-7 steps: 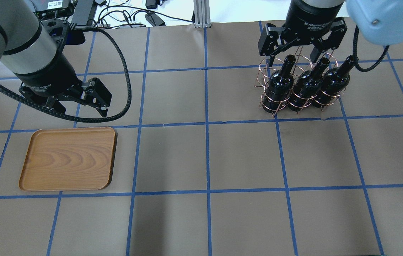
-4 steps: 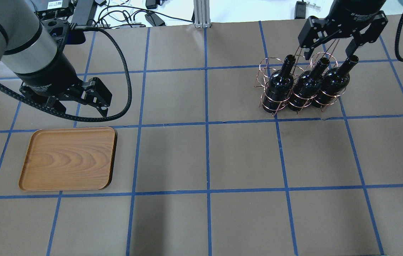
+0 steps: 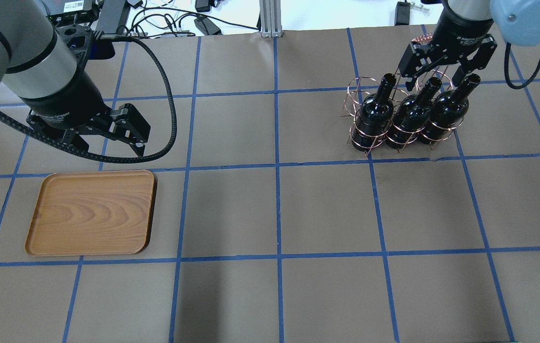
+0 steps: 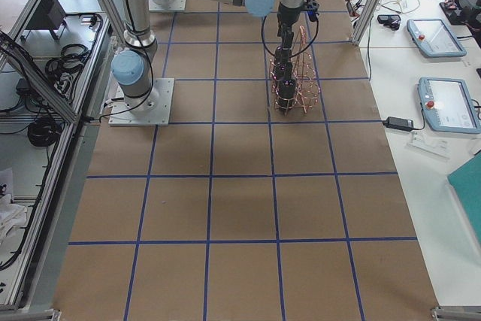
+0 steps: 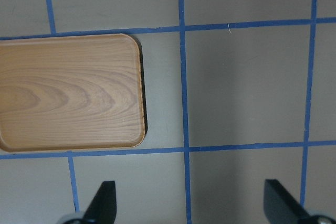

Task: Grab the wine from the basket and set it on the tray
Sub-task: 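Close the right gripper on the middle bottle's neck and lift it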

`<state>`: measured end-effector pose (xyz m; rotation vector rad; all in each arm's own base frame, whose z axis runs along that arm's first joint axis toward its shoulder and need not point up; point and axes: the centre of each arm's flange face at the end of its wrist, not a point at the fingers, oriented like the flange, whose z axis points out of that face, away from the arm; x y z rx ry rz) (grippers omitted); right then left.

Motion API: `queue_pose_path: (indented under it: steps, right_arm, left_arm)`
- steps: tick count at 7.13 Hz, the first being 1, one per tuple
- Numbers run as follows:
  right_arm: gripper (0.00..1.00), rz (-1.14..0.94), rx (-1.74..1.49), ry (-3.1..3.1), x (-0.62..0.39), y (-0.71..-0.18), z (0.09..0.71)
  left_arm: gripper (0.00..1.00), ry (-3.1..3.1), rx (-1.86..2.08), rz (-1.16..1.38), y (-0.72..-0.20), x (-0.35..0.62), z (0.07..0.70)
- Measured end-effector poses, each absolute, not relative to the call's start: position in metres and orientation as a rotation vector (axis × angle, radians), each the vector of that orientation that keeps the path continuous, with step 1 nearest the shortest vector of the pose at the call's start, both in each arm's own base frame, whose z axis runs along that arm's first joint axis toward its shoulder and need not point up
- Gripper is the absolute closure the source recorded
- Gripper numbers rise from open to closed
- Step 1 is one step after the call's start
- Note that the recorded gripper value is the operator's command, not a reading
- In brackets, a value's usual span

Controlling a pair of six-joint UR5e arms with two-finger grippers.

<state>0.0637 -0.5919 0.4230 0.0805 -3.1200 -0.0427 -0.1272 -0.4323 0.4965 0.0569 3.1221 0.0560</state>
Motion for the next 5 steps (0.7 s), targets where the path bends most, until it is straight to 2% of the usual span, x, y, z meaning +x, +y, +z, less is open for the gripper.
queue_pose_path:
  steps: [1, 3, 4, 5]
  right_arm:
    - [0.2, -0.029, 0.081, -3.12, 0.063, -0.595, 0.415]
    - [0.55, -0.016, 0.083, -3.12, 0.061, -0.6, 0.405]
    - [0.6, -0.016, 0.09, -3.118, 0.06, -0.602, 0.402]
    - [0.89, -0.017, 0.094, -3.115, 0.06, -0.603, 0.401]
  left_arm:
    - [0.0, 3.122, 0.057, 0.056, -0.432, -0.127, 0.497]
    - [0.0, 3.122, 0.057, 0.057, -0.432, -0.127, 0.497]
    - [0.0, 3.122, 0.058, 0.057, -0.432, -0.128, 0.497]
    - [0.0, 3.122, 0.063, 0.056, -0.432, -0.128, 0.497]
